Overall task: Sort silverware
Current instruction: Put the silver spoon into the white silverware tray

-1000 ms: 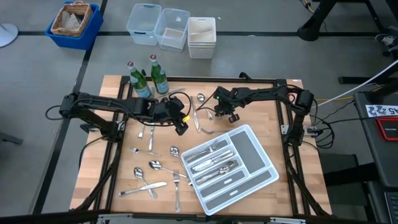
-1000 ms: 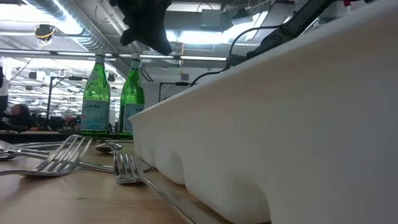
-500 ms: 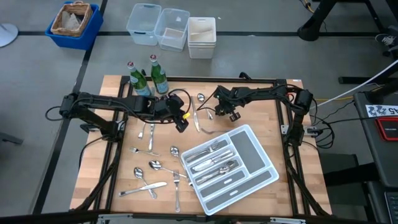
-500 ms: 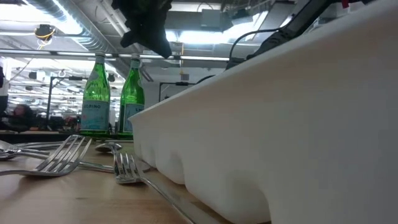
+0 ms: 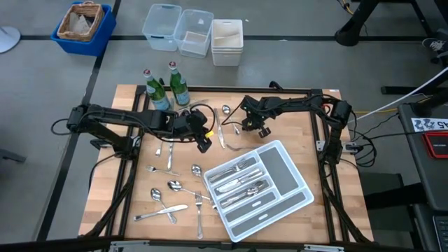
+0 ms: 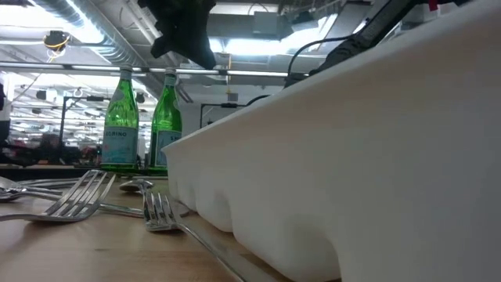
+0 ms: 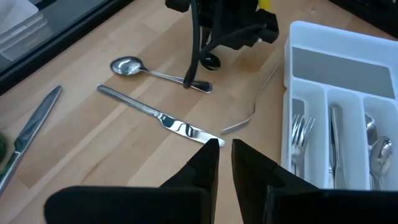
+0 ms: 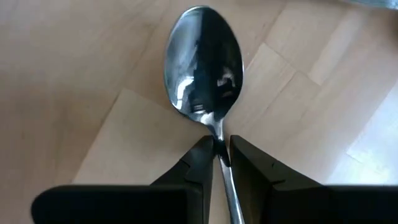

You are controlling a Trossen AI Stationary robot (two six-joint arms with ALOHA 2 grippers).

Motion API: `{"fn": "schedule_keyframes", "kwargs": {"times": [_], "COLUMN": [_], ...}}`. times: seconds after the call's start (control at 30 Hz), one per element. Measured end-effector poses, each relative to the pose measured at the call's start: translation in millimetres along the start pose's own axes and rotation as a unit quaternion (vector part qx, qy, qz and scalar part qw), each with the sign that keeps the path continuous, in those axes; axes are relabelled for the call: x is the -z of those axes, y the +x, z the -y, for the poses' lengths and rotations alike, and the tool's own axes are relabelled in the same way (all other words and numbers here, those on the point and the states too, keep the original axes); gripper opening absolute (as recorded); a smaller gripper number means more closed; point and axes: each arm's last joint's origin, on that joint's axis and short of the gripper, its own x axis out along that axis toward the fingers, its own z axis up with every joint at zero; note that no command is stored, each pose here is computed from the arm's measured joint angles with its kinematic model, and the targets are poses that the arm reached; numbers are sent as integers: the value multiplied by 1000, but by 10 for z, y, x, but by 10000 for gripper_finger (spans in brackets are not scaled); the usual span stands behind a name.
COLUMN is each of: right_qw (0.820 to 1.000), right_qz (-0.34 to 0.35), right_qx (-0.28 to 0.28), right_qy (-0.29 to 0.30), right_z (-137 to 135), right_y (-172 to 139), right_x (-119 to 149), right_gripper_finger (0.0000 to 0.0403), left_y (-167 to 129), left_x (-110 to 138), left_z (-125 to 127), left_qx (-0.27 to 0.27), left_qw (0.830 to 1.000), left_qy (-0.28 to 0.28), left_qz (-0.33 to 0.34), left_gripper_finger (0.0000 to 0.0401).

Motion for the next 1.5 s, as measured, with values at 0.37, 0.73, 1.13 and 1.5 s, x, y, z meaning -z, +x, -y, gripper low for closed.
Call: {"fn": "schedule_keyframes", "kwargs": {"times": [0.37, 0.73, 1.13, 1.5], "right_qw": [998, 993, 989, 976], "right_qz": [-6, 13, 14, 68], "right_qx": [-47, -65, -63, -87], "right_qy": [36, 96, 135, 186], "right_z": [-72, -68, -70, 30], "right_y": [-49, -86, -83, -173], "right_x": [-69, -134, -132, -240], "right_gripper_finger": [38, 30, 8, 6], "left_y": [-7, -6, -6, -6], "left_x": [10, 11, 9, 7], "left_z": [16, 16, 17, 19], "left_qx": [4, 4, 4, 5], "left_qw": [1000, 1000, 1000, 999], "left_qy": [0, 4, -6, -40], "left_qz": [-1, -2, -1, 0], "left_gripper_finger": [33, 33, 33, 33]}}
